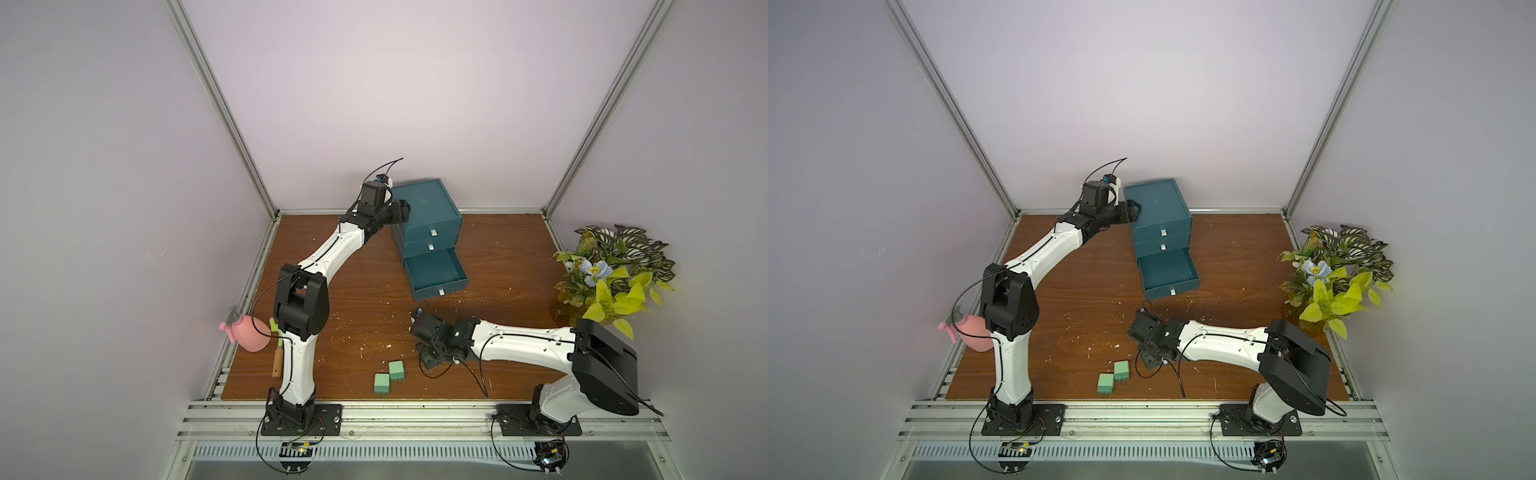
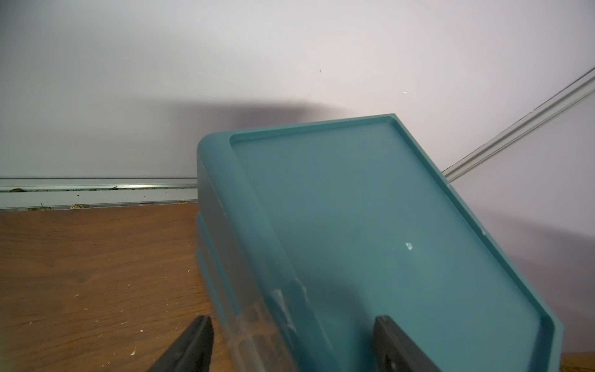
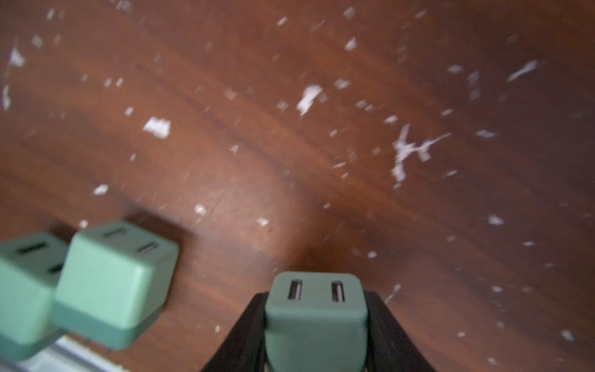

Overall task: Place the plugs into the drawer by color
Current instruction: Pick up the plug from the center of the board, then place the plug in the drawer.

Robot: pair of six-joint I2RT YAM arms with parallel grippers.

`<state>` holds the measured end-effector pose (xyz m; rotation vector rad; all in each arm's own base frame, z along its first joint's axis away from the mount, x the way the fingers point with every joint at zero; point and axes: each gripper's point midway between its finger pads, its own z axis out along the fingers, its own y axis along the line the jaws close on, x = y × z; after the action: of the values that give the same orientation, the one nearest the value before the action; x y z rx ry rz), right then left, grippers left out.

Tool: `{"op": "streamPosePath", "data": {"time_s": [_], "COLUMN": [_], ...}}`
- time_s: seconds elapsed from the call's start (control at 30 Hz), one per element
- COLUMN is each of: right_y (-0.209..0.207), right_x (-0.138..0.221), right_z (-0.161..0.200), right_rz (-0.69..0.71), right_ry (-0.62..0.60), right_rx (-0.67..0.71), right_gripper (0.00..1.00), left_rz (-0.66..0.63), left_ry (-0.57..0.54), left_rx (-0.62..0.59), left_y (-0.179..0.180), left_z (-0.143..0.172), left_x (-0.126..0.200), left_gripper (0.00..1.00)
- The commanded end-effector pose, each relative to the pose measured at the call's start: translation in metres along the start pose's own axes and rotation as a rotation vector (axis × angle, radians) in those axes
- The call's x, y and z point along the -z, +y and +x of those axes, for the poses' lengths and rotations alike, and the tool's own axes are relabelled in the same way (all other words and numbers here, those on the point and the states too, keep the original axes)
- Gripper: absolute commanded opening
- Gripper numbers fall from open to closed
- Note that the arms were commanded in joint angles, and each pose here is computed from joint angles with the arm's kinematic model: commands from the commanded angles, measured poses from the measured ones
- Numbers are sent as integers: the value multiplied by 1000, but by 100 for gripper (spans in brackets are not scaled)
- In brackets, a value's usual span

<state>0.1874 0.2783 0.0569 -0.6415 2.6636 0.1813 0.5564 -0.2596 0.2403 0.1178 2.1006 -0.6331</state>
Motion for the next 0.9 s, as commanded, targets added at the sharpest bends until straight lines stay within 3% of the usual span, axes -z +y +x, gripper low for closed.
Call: {"op": "streamPosePath", "data": {"time_s": [0.0, 0.17, 0.4, 0.87], "right_y": [-28, -64, -81, -81], "right_x": [26, 45, 50, 21], "right_z": [-77, -150, -207, -208], "right_rz": [65, 142, 176, 139], "right_ry": [-227, -431, -600, -616], "right_rx": [-69, -140, -192, -259], "right_gripper": [36, 35, 35, 35], "left_rz": [-17, -27, -30, -31], "left_ry": [114, 111, 106, 121], "left_rx": [-14, -19, -12, -4], "left_y": [0, 4, 8, 10], "left_z": [37, 36, 32, 38], "left_x": [-4, -5, -5, -10], "left_gripper": [74, 74, 74, 74]}}
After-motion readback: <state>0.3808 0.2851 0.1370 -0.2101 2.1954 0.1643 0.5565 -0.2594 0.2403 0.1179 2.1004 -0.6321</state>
